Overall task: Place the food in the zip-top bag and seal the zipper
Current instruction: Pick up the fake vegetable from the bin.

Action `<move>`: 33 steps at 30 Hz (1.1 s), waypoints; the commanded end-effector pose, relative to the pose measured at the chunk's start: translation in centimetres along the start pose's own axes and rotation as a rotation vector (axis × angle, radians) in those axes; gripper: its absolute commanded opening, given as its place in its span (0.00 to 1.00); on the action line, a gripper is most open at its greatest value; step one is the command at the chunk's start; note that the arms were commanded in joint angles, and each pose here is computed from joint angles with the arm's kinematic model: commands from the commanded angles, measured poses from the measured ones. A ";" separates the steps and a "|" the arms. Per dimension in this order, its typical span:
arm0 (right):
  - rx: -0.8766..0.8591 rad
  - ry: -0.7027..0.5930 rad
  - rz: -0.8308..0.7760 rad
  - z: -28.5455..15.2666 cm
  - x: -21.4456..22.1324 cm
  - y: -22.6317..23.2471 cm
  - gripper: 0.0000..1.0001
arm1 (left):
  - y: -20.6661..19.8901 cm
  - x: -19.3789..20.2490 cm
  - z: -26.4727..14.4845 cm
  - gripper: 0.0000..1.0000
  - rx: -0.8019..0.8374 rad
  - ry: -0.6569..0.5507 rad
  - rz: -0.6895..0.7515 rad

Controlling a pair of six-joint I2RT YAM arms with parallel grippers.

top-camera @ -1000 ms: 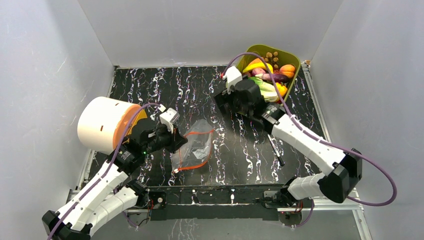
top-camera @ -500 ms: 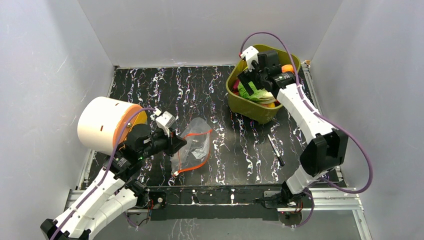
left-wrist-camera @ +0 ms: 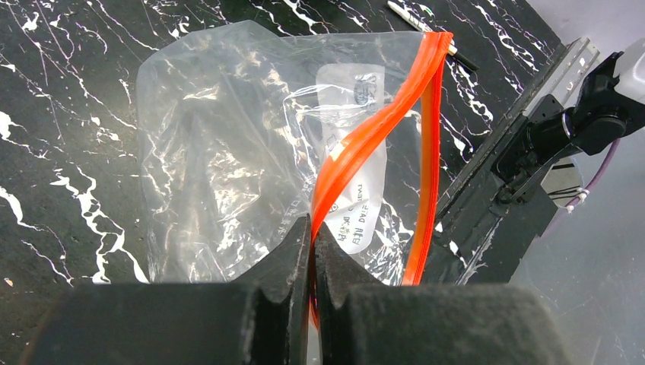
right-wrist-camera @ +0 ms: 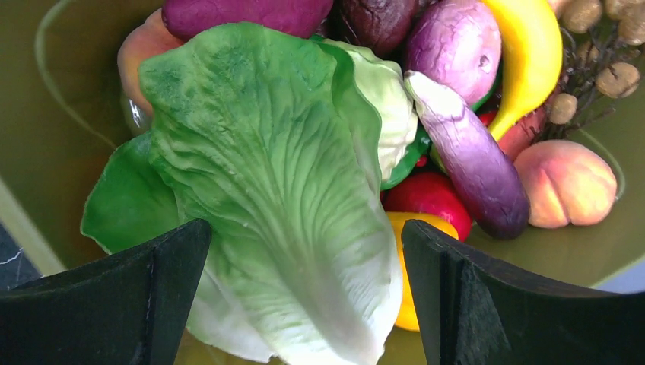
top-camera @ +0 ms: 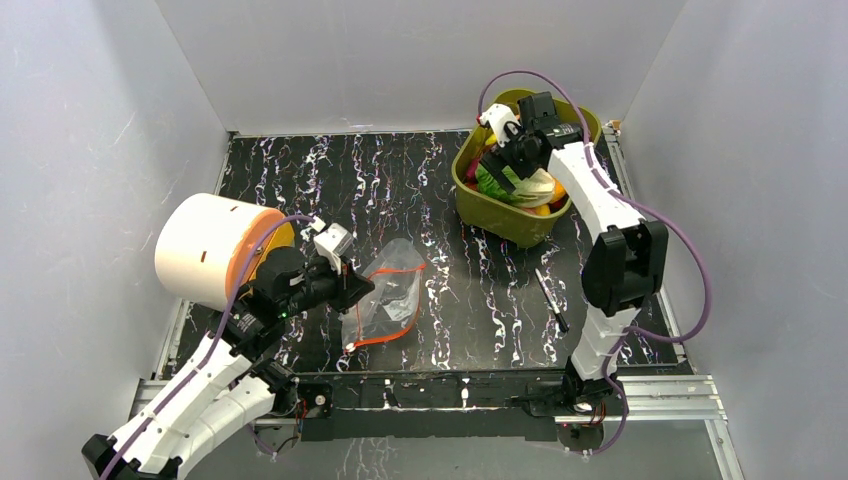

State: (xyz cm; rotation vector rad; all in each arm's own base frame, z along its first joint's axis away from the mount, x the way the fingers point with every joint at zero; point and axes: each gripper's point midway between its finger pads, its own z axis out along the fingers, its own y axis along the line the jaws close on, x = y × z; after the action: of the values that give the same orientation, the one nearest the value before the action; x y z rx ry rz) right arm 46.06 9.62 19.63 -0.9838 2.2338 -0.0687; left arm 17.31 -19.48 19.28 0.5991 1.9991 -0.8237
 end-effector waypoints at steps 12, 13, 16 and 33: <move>-0.214 -0.013 0.006 2.4 2.0 1.2 0.93 | 0.3 0.0 0.2 0.00 -0.009 0.013 0.019; -0.214 -0.005 0.011 2.5 2.3 1.2 0.91 | 0.3 0.0 0.2 0.00 -0.010 0.016 0.019; -0.189 -0.011 0.012 2.0 2.0 0.8 0.78 | 0.4 0.1 0.3 0.00 -0.012 0.023 0.013; 0.018 -0.318 -0.002 -5.9 -2.3 -0.4 0.16 | 0.3 -0.1 0.2 0.00 -0.015 0.012 -0.011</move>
State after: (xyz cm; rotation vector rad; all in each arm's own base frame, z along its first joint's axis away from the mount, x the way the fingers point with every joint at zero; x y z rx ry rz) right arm 42.67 9.16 21.16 -1.0597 2.0645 0.0774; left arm 17.48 -19.40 18.69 0.5927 2.0269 -0.8099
